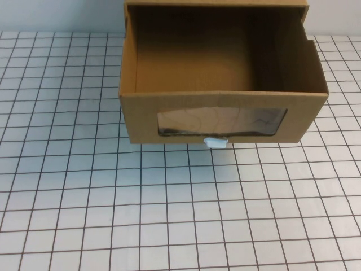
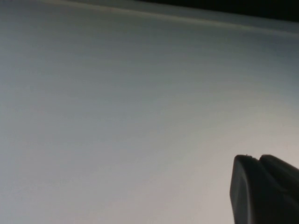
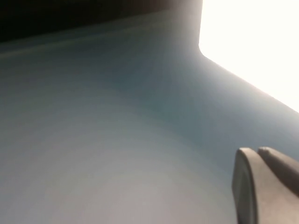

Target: Close the shoe box

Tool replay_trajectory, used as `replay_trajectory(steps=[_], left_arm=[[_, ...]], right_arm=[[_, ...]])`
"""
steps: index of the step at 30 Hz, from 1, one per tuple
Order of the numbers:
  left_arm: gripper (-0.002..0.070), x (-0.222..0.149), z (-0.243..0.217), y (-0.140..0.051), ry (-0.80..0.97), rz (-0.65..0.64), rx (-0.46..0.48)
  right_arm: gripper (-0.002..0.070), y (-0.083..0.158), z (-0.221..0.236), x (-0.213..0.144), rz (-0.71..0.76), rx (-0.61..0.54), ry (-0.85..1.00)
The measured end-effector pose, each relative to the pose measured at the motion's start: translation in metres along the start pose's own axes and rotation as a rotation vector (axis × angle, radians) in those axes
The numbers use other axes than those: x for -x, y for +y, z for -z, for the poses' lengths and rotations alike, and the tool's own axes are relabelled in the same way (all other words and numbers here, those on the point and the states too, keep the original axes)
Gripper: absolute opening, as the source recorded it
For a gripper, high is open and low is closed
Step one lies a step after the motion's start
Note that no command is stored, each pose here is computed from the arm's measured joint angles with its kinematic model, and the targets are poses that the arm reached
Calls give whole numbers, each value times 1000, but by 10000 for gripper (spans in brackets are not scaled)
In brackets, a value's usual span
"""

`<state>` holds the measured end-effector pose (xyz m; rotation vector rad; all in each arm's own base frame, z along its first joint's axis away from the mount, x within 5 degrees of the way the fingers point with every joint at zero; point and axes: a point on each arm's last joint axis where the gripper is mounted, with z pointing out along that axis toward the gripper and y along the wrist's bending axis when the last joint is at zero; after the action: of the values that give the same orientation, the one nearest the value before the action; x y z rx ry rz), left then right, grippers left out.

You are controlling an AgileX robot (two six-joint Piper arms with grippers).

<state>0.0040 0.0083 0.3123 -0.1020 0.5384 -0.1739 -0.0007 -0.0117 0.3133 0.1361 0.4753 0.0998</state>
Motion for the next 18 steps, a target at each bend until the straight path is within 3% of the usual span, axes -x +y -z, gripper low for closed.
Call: replay_trajectory(steps=[5, 9, 13, 18], left_arm=[[-5, 51, -35, -11, -63, 19, -23], [-5, 72, -73, -18, 2, 23, -29], [-5, 70, -115, -25, 242, 22, -31], [-5, 39, -156, -29, 594, 7, -23]], right_arm=[[-14, 12, -39, 53, -49, 27, -54], [-14, 21, -74, 82, -187, 46, -20], [-14, 30, -113, 82, -255, 38, 220], [-14, 37, -148, 43, -237, 2, 629]])
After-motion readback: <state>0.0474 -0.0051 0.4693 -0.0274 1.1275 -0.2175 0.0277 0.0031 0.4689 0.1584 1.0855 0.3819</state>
